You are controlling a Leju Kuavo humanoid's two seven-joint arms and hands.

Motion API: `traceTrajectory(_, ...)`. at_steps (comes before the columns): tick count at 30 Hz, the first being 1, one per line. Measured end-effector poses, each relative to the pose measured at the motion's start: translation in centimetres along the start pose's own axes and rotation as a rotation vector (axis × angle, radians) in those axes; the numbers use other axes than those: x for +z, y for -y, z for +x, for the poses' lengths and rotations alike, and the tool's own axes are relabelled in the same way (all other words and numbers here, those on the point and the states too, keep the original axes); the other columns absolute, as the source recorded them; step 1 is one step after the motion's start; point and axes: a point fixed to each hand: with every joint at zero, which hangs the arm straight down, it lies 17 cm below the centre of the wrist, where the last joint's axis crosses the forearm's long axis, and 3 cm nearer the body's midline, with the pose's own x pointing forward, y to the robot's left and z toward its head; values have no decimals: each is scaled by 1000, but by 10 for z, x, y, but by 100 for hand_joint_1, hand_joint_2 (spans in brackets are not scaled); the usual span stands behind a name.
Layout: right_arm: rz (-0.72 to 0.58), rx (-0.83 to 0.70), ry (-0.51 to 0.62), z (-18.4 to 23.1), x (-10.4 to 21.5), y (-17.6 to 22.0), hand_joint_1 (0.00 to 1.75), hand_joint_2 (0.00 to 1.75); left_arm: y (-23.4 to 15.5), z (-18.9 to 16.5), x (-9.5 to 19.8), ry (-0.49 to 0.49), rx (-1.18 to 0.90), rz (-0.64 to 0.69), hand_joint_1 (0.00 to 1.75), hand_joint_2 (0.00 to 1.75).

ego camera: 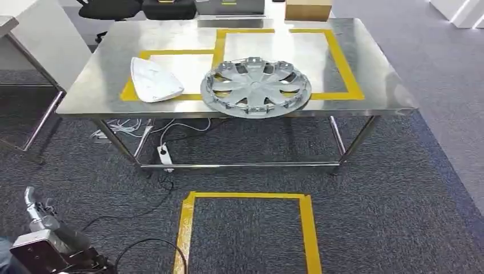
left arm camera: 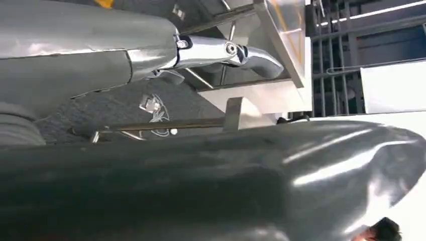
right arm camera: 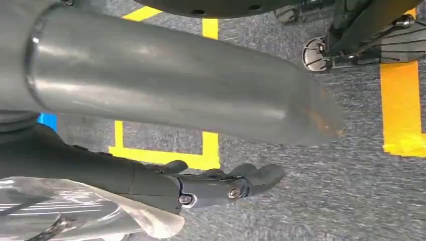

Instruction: Take the parts from the cabinet and place them on the table.

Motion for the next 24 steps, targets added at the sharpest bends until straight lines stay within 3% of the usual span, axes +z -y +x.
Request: traceTrajectory(24,-2,0,-1,-1,-2,4,0,0,-1,-2,0,-5,-1,4,0,0)
